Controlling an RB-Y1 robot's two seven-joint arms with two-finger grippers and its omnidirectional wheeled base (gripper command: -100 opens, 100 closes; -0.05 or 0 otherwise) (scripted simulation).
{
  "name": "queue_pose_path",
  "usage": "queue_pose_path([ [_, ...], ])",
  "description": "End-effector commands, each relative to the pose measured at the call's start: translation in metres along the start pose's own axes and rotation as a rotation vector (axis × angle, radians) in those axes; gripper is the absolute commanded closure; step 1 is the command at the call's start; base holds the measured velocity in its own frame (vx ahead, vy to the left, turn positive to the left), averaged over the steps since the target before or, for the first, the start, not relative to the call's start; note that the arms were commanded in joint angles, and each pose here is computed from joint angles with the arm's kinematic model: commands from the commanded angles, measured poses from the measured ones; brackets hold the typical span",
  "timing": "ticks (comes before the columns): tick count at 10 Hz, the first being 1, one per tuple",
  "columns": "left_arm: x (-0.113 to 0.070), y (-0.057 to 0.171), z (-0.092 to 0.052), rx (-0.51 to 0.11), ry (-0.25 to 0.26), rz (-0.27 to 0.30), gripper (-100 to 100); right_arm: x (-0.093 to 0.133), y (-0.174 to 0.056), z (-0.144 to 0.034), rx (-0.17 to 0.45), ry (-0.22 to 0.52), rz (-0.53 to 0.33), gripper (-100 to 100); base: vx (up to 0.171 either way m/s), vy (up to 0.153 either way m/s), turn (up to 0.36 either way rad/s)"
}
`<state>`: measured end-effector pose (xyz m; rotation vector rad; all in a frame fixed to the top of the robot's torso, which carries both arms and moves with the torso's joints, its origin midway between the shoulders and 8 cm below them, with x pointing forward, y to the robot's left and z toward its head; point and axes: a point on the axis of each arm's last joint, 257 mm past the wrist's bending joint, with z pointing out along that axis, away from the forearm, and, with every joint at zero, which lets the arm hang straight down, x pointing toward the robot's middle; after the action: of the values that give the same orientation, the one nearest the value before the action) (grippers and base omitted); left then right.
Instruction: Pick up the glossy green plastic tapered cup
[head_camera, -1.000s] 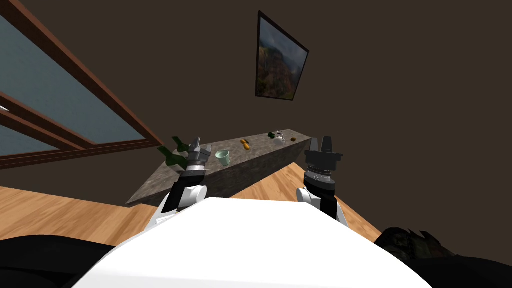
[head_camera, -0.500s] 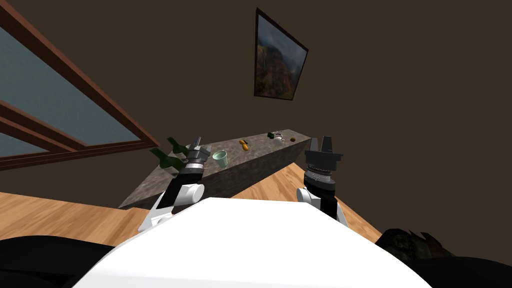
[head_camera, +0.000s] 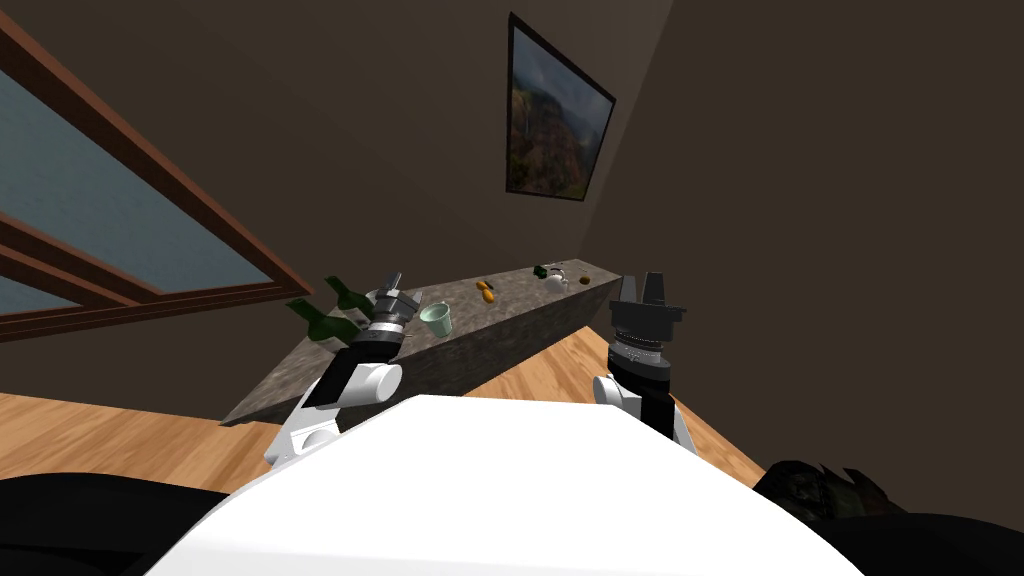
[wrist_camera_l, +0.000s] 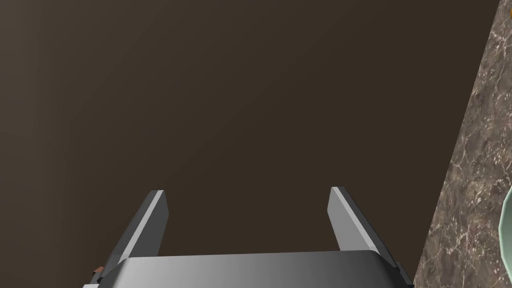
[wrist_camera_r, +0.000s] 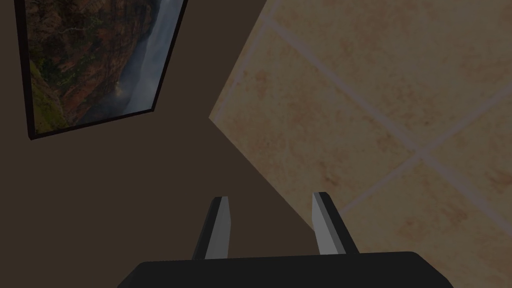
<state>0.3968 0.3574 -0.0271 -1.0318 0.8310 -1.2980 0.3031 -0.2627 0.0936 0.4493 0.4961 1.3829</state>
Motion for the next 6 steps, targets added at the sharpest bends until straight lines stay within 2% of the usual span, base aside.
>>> queue_pose_path([
  [1, -0.002, 0.006, 0.002, -0.036, -0.003, -0.012, -100, 0.000, 0.000, 0.000, 0.000, 0.000, 0.000, 0, 0.038, -0.034, -0.001],
  [5, -0.008, 0.020, 0.004, -0.113, -0.011, -0.034, -100, 0.000, 0.000, 0.000, 0.000, 0.000, 0.000, 0, 0.025, -0.021, 0.001],
  [6, -0.011, 0.017, 0.008, -0.124, -0.011, -0.056, -100, 0.000, 0.000, 0.000, 0.000, 0.000, 0.000, 0, 0.030, -0.030, 0.001],
])
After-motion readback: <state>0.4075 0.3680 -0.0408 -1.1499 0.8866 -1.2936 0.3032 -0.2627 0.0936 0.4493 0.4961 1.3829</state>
